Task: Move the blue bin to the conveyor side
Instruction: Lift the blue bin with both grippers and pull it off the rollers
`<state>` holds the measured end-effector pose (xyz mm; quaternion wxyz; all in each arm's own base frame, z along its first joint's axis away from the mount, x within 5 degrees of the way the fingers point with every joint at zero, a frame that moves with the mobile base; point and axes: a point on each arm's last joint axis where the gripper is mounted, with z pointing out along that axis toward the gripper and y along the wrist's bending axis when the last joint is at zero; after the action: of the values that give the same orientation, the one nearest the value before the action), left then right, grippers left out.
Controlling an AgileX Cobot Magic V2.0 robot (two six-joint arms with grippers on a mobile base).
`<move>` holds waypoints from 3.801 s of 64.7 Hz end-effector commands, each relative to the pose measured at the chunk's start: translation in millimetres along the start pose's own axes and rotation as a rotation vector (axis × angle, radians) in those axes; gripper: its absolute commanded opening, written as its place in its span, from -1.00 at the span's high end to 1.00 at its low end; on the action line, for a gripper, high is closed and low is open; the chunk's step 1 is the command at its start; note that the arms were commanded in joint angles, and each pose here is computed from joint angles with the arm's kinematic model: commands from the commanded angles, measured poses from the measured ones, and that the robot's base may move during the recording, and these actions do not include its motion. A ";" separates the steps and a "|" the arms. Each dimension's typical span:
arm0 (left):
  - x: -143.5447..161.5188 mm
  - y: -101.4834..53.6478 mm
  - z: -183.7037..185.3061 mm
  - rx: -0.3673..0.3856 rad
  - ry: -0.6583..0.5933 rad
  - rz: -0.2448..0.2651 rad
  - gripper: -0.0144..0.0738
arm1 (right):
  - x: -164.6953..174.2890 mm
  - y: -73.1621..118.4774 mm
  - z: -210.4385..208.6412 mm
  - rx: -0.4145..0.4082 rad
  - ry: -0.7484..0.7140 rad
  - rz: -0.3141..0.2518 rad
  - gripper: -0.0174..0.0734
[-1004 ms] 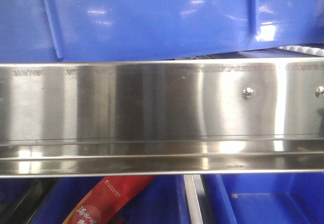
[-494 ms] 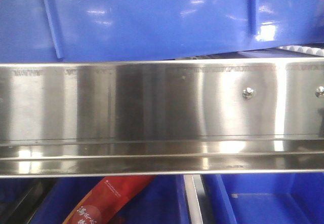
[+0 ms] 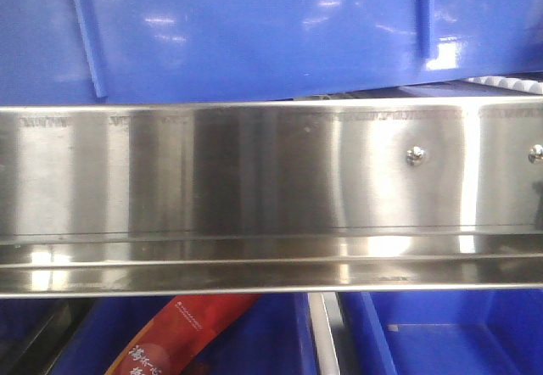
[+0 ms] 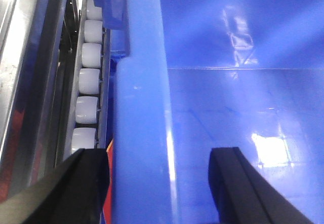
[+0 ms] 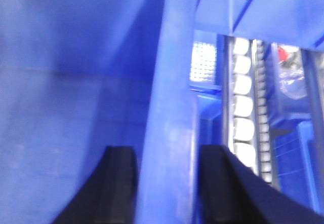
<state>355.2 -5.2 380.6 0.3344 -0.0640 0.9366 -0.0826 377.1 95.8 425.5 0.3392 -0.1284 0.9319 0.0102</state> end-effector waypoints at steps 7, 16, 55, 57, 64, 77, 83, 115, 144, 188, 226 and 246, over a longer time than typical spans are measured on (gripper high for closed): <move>-0.6 -1.5 -0.6 0.002 -0.006 -0.001 -0.09 | -0.9 -1.9 -1.1 0.006 -0.013 -0.005 0.81; -0.6 -1.5 -0.6 0.002 -0.006 -0.001 -0.09 | -0.9 -2.1 -1.1 0.008 -0.013 -0.005 0.81; -0.6 -1.8 -0.6 0.005 -0.005 -0.004 0.73 | -0.9 -2.1 -1.1 0.008 -0.013 -0.005 0.81; -0.6 -1.8 -0.6 0.005 -0.005 -0.004 0.72 | -0.9 -2.1 -1.1 0.008 -0.013 -0.005 0.81; -0.6 -1.8 -0.6 0.005 -0.005 -0.004 0.72 | -0.9 -2.1 -1.1 0.008 -0.013 -0.005 0.81; -0.6 -1.8 -0.6 0.005 -0.005 -0.004 0.72 | -0.9 -1.9 -1.1 0.006 -0.013 -0.005 0.81; -0.4 -1.8 -0.6 0.005 -0.003 -0.004 0.72 | -0.9 -1.8 -1.1 0.004 -0.013 -0.004 0.81; -19.1 -8.7 -26.7 0.025 -0.085 0.004 0.72 | -5.7 -5.6 -21.7 0.032 -0.072 0.065 0.81; -28.6 -14.9 -59.3 0.038 -0.126 0.020 0.72 | -1.5 -10.0 -79.6 0.054 -0.190 0.089 0.81; -2.9 -23.0 -161.2 0.067 -0.289 0.032 0.72 | 18.6 20.8 -161.1 -0.031 -0.350 0.114 0.81; 24.2 -21.8 -205.3 0.053 -0.358 0.050 0.72 | 67.3 12.2 -195.3 0.021 -0.358 0.130 0.81; 53.6 -15.5 -216.5 0.029 -0.398 0.057 0.72 | 90.1 8.4 -204.7 0.016 -0.382 0.125 0.81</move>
<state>191.2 -5.1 501.2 0.4490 -0.0497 0.8894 -0.0696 190.5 70.0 510.5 0.4411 -0.0620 0.8938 0.0519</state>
